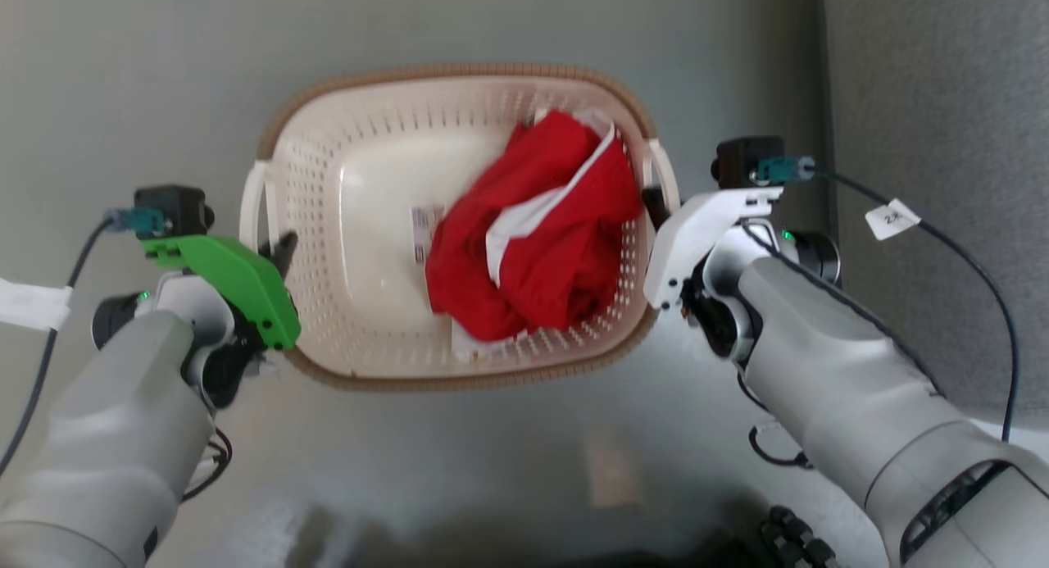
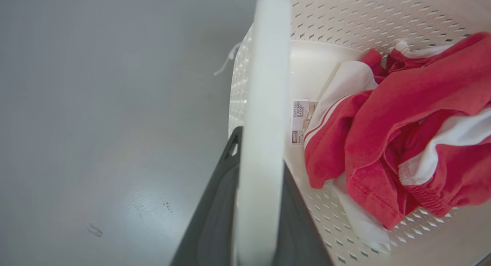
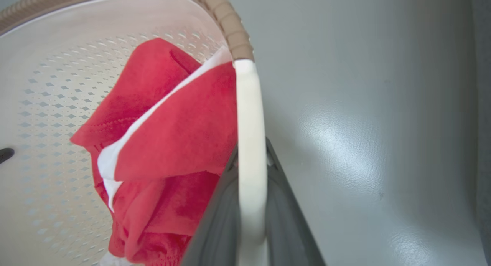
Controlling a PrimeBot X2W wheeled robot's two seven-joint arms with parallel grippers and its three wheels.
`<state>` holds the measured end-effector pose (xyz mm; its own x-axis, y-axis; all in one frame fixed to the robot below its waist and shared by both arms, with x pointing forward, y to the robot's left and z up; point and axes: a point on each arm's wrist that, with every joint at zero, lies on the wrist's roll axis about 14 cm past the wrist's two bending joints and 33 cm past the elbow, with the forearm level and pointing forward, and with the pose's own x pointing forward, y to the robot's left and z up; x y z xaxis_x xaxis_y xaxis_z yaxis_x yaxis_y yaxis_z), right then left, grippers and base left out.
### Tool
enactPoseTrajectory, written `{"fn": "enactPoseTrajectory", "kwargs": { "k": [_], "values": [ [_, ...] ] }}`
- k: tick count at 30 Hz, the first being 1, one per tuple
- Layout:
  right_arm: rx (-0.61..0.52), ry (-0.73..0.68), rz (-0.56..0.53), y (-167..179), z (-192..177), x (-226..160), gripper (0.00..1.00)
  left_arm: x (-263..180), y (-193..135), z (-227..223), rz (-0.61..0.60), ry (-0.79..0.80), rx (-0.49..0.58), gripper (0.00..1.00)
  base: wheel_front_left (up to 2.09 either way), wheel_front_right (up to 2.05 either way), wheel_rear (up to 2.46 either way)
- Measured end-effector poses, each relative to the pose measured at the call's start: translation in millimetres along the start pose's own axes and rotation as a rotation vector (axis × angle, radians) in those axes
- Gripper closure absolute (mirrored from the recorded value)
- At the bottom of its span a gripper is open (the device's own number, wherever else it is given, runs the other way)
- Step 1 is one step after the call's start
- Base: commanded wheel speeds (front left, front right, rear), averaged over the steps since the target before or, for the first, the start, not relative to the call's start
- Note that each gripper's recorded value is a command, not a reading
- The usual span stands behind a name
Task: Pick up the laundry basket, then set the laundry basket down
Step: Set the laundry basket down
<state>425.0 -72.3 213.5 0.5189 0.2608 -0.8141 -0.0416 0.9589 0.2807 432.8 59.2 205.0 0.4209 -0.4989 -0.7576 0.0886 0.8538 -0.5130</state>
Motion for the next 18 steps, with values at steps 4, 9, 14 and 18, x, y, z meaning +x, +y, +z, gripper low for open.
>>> {"fn": "enactPoseTrajectory", "kwargs": {
  "k": [4, 9, 14, 18],
  "values": [
    [-0.001, -0.003, -0.008, -7, -2, 14, 1.00, 16, 7, -1, -0.002, -0.008, -0.011, 1.00, 0.00, 0.00, 0.00],
    [-0.001, -0.006, -0.014, -14, -7, 32, 1.00, 35, 17, -4, -0.001, -0.013, -0.014, 1.00, 0.00, 0.00, 0.00],
    [0.005, 0.031, -0.028, -22, -27, 43, 1.00, 48, 25, -19, 0.001, 0.004, -0.021, 1.00, 0.00, 0.00, 0.00],
    [0.006, 0.049, -0.037, -27, -37, 47, 1.00, 53, 28, -29, 0.003, 0.017, -0.033, 1.00, 0.00, 0.00, 0.00]
  ]
}}
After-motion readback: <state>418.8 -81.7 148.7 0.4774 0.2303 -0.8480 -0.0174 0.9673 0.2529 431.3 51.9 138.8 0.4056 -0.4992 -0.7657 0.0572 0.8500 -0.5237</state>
